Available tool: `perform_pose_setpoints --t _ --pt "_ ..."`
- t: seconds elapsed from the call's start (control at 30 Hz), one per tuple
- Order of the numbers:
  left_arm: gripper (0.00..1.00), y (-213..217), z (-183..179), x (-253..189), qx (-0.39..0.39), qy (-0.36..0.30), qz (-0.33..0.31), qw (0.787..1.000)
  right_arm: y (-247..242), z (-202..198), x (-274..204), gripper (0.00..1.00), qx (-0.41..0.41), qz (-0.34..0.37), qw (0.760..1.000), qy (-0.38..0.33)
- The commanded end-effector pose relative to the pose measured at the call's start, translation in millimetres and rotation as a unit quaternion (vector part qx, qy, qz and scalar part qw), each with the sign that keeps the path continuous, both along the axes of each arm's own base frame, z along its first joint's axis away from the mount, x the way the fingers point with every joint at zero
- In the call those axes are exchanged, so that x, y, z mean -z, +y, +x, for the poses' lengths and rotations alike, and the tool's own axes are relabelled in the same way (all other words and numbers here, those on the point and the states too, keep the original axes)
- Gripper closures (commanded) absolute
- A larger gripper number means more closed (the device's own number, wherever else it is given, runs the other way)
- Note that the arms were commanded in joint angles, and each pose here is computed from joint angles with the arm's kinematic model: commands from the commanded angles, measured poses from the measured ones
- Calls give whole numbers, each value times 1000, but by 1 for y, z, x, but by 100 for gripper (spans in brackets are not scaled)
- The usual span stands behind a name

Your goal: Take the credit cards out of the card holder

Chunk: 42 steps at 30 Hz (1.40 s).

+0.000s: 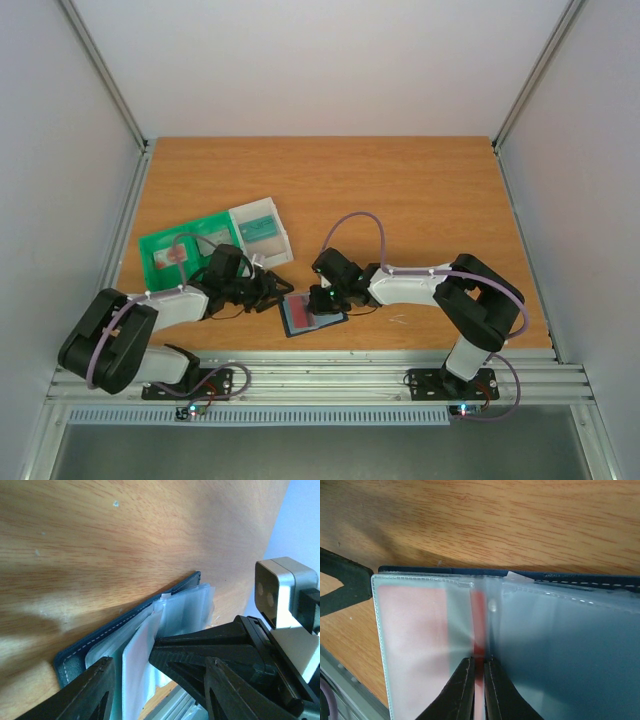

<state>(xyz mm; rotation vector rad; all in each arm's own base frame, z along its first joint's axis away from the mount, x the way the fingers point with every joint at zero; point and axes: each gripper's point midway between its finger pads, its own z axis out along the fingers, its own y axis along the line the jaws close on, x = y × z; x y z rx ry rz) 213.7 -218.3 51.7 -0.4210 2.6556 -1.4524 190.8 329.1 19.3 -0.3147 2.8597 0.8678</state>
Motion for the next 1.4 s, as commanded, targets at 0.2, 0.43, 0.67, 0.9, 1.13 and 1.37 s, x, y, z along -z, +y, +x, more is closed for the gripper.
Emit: perform_pose_setpoints --t 0.2,0.43,0.67,0.9,1.13,1.37 --pt "56 -8 3 0 8 -15 -30 999 -17 -9 21 93 14 -34 999 18" --pt "71 -9 3 1 10 -14 -31 999 -16 -7 21 93 15 -34 999 17" --pt "97 -12 5 5 25 -5 -22 999 -18 -2 23 92 24 -54 998 16" --pt "100 -14 2 12 68 9 8 998 -15 9 22 91 45 -61 997 5" --pt "100 -17 10 2 78 -4 12 997 -15 10 11 87 54 -69 996 2" --pt "100 -9 3 3 84 6 43 995 -8 9 -17 78 41 -55 997 -32"
